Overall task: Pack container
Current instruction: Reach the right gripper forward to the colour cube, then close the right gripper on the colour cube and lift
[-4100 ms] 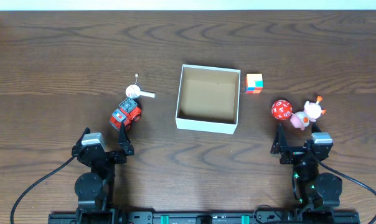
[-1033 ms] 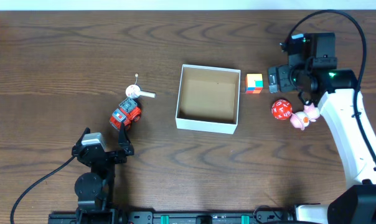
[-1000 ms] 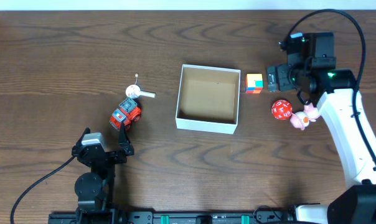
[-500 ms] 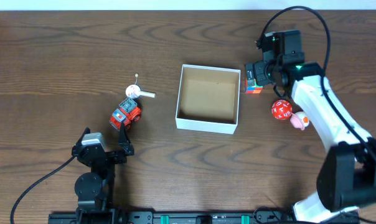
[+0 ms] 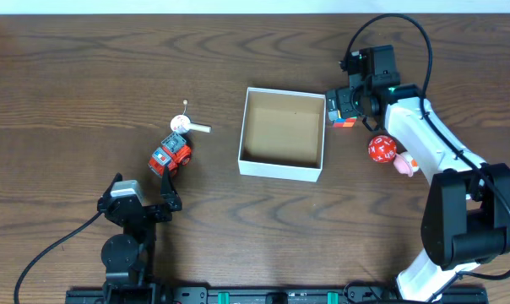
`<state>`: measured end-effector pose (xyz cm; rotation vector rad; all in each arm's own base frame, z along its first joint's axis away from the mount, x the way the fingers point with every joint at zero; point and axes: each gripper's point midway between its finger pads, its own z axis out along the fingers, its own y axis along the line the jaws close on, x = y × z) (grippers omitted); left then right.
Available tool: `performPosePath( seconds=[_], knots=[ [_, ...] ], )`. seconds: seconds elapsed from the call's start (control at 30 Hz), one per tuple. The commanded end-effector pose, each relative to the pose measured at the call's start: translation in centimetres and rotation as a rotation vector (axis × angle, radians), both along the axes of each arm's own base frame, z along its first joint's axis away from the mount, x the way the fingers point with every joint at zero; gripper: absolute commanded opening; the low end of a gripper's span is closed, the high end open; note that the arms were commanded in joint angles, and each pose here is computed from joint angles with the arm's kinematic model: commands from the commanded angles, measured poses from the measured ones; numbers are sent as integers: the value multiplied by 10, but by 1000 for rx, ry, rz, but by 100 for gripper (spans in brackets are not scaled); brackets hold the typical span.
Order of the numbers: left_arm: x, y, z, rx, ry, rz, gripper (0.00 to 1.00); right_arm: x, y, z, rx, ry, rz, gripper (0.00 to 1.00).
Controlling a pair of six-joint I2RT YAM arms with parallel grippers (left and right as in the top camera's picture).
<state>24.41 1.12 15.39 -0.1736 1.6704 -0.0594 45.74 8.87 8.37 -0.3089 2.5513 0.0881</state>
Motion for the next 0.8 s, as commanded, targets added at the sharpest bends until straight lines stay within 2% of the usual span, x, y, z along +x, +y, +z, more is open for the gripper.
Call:
performPosePath(
  seconds=[0.0, 0.27, 0.57, 0.77],
  knots=[
    [0, 0, -19, -8, 52, 6, 98, 1, 27, 6, 72, -16, 73, 99],
    [0, 0, -19, -8, 52, 6, 98, 2, 34, 8, 105, -22, 95, 99],
    [0, 0, -19, -8, 52, 5, 98, -1, 0, 0, -25, 5, -58, 99],
    [0, 0, -19, -8, 52, 6, 98, -1, -8, -1, -64, 2, -83, 99]
  ],
)
